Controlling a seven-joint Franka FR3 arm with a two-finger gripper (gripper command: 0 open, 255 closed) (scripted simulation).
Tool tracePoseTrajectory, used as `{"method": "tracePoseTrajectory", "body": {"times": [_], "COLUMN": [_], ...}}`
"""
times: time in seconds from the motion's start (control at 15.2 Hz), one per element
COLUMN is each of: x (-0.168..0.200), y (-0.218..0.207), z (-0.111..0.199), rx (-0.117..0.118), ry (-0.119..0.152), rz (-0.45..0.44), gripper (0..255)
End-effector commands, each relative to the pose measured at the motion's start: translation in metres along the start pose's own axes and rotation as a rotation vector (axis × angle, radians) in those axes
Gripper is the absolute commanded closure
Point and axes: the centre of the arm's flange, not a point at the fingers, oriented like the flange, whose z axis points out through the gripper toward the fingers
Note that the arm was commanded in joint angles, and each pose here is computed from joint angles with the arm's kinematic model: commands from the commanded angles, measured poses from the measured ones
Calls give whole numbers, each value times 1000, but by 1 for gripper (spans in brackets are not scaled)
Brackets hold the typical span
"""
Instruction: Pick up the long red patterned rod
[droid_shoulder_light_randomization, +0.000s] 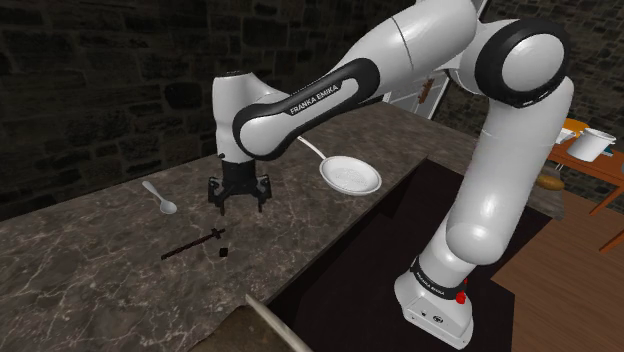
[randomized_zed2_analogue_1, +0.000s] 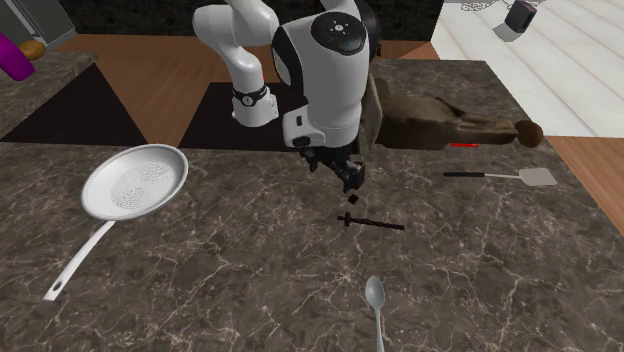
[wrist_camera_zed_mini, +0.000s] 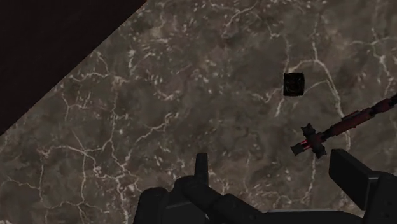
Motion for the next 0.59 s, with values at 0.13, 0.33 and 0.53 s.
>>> {"method": "tracePoseTrajectory", "body": {"times": [0.13, 0.33, 0.53], "x": [18, 27, 29], "y": [-43, -63, -64], "z": [31, 46, 61], "rx": [11, 16, 16], "ry": [-15, -23, -23], "rz": [88, 132, 132], "gripper": [0, 0, 0]}}
